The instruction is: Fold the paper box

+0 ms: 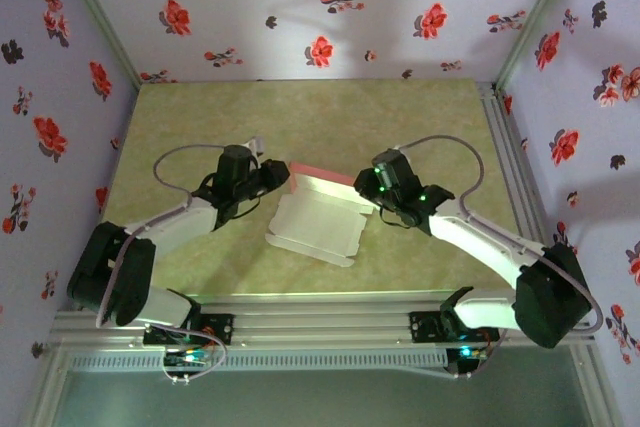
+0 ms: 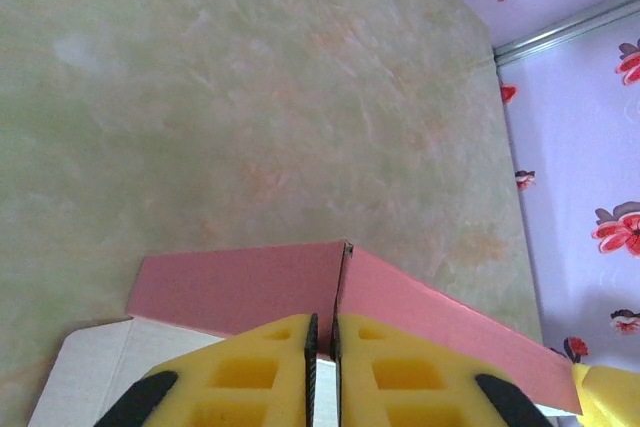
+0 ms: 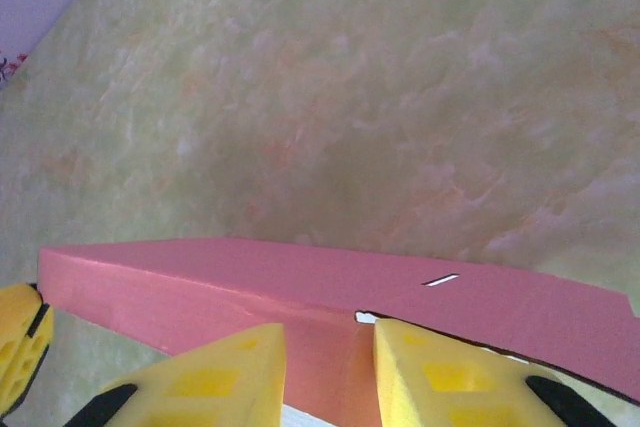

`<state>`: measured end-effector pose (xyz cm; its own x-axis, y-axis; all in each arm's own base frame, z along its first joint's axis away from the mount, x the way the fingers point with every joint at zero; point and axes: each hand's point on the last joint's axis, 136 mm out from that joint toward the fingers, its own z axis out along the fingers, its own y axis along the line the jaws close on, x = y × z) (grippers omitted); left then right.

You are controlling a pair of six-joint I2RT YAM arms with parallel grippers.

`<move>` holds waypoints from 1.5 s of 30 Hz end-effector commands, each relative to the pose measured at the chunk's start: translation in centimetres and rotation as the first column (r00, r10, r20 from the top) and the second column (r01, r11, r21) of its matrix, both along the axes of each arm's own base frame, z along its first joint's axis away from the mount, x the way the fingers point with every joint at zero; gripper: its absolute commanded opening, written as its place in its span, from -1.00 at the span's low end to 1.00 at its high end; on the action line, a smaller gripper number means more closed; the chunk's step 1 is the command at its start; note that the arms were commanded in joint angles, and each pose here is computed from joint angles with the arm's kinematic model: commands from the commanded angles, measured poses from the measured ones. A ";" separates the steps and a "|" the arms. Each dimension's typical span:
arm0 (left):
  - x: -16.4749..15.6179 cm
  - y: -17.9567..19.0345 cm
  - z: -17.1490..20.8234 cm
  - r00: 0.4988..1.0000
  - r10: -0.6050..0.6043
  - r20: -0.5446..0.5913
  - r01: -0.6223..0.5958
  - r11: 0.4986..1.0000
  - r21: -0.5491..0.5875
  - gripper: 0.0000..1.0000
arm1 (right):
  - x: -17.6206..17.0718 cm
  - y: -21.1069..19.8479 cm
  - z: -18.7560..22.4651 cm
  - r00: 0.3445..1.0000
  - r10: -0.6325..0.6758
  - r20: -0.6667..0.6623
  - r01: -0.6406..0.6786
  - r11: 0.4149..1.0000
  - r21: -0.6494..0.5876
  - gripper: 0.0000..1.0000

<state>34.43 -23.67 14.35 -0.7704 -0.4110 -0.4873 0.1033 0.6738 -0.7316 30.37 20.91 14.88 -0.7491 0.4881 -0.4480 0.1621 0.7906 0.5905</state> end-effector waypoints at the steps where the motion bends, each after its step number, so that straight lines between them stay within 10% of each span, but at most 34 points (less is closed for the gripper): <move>1: -1.0 0.5 -1.9 0.999 0.015 -0.052 -0.012 0.999 0.041 -0.72 | 0.3 -1.0 -0.4 0.997 -0.077 0.006 0.076 0.997 0.016 -0.41; 20: -1.5 0.0 -1.3 0.999 -0.033 -0.013 0.034 0.998 0.046 -0.62 | 2.2 0.8 -0.2 0.994 -0.071 0.078 0.056 0.983 0.174 -0.56; 38: 0.2 2.4 3.5 0.992 -0.070 0.107 0.074 0.997 -0.031 0.26 | 3.7 2.2 -1.1 0.984 0.121 0.130 -0.145 0.970 0.196 -0.64; 45: 1.2 1.7 2.4 0.993 -0.100 0.055 0.102 0.994 -0.044 0.30 | 4.6 3.1 -1.2 0.967 0.191 0.167 -0.225 0.951 0.212 -0.65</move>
<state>35.37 -20.99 16.34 -0.7670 -0.3886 -0.5106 0.1696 0.6446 -0.7454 35.04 23.32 14.18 -0.7553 0.4885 -0.4370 -0.0337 0.6369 0.7702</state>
